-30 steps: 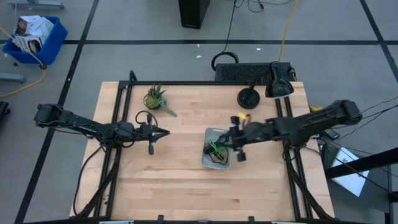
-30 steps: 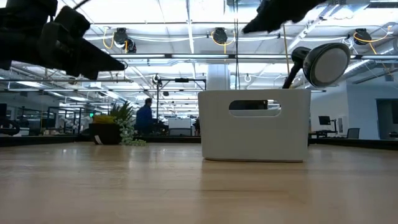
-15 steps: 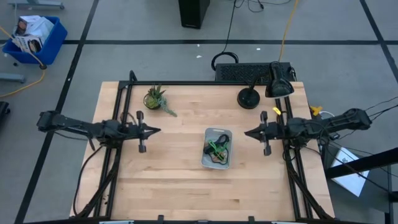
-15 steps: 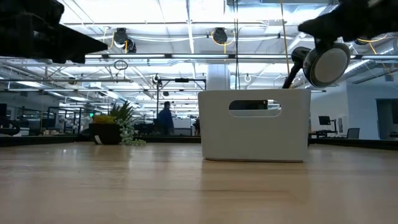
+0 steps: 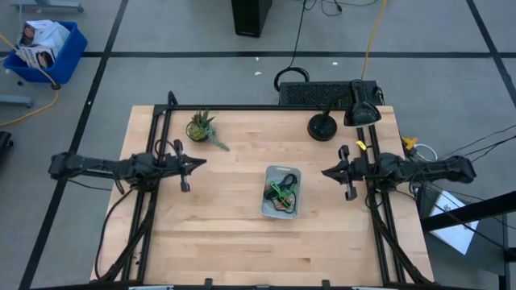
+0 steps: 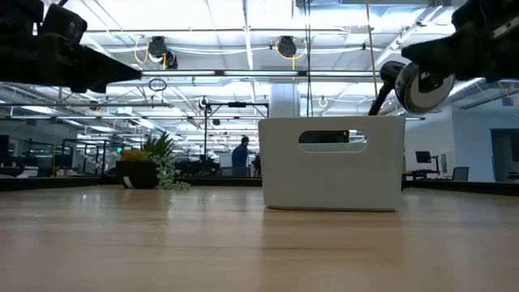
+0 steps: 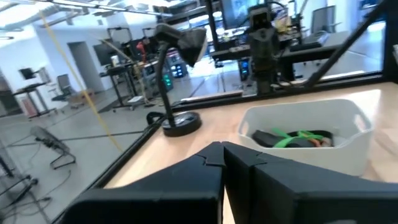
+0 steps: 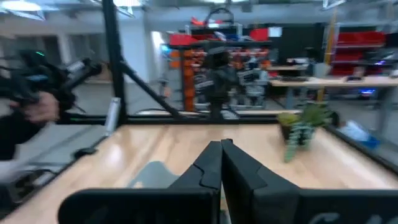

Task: Pick and place rubber bands into bin
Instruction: Return to Home Position

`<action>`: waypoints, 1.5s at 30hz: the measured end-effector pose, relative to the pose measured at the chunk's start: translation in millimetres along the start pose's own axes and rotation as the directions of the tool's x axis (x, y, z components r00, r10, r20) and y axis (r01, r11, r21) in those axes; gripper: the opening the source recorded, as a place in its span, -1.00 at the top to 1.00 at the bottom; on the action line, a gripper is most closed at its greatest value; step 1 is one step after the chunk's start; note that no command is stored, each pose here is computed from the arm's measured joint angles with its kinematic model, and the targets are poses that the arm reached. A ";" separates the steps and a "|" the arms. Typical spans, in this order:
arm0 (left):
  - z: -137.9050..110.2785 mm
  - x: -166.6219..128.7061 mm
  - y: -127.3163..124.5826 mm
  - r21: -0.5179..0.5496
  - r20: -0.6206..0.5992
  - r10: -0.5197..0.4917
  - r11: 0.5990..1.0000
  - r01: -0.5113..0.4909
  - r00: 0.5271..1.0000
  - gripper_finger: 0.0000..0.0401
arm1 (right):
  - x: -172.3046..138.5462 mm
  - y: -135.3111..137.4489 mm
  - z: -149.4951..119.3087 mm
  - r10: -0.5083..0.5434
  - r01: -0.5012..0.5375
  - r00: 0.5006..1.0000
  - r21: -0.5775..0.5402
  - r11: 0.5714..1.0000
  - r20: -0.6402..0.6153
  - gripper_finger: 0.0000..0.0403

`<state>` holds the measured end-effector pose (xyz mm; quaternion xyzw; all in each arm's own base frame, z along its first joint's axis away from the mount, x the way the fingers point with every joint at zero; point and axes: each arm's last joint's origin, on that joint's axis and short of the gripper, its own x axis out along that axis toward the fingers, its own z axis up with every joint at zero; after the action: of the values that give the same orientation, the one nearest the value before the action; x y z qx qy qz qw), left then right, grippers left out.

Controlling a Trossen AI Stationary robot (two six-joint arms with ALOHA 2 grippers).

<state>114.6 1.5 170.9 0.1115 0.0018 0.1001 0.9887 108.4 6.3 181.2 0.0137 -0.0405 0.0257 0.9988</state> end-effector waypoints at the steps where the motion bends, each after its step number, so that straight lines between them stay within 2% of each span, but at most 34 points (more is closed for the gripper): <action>1: -0.2 0.2 1.0 0.000 -0.002 0.011 1.000 -0.011 1.000 1.00 | -1.1 -0.9 1.0 0.017 -0.017 0.999 0.014 1.000 0.027 1.00; 4: -0.9 0.7 3.7 0.000 -0.008 0.036 0.999 -0.036 0.999 1.00 | -4.0 -3.0 7.5 0.039 -0.043 0.993 0.028 0.999 0.112 1.00; 7: -1.4 1.0 5.9 0.002 -0.012 0.055 0.999 -0.055 0.998 1.00 | -3.8 -4.9 1.3 0.031 -0.032 0.998 0.028 0.999 0.048 1.00; 11: -2.3 1.3 7.3 -0.026 -0.017 0.049 0.998 -0.049 0.999 1.00 | -4.7 -4.5 7.3 0.049 -0.048 0.993 -0.018 0.999 0.109 1.00; 19: -9.8 1.0 5.9 -0.103 -0.094 0.034 0.994 -0.044 0.995 0.88 | -4.6 -3.9 7.0 0.070 -0.070 0.992 -0.006 0.998 0.107 1.00; 23: -9.6 1.0 5.9 -0.139 -0.092 0.035 0.989 -0.047 0.995 0.83 | -4.5 -3.9 6.3 0.070 -0.070 0.993 -0.005 0.998 0.100 1.00; 37: -9.7 1.0 5.9 -0.130 -0.093 0.035 0.990 -0.047 0.995 0.82 | -4.5 -4.0 6.3 0.068 -0.068 0.993 -0.004 0.998 0.100 1.00; 45: -9.7 1.0 5.9 -0.133 -0.093 0.035 0.990 -0.047 0.995 0.87 | -4.5 -4.0 6.3 0.067 -0.067 0.993 -0.004 0.998 0.100 0.99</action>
<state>114.1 9.4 162.8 0.0398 0.0375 0.1251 0.9906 103.6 1.9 187.1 0.0132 -0.0911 0.0586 0.9940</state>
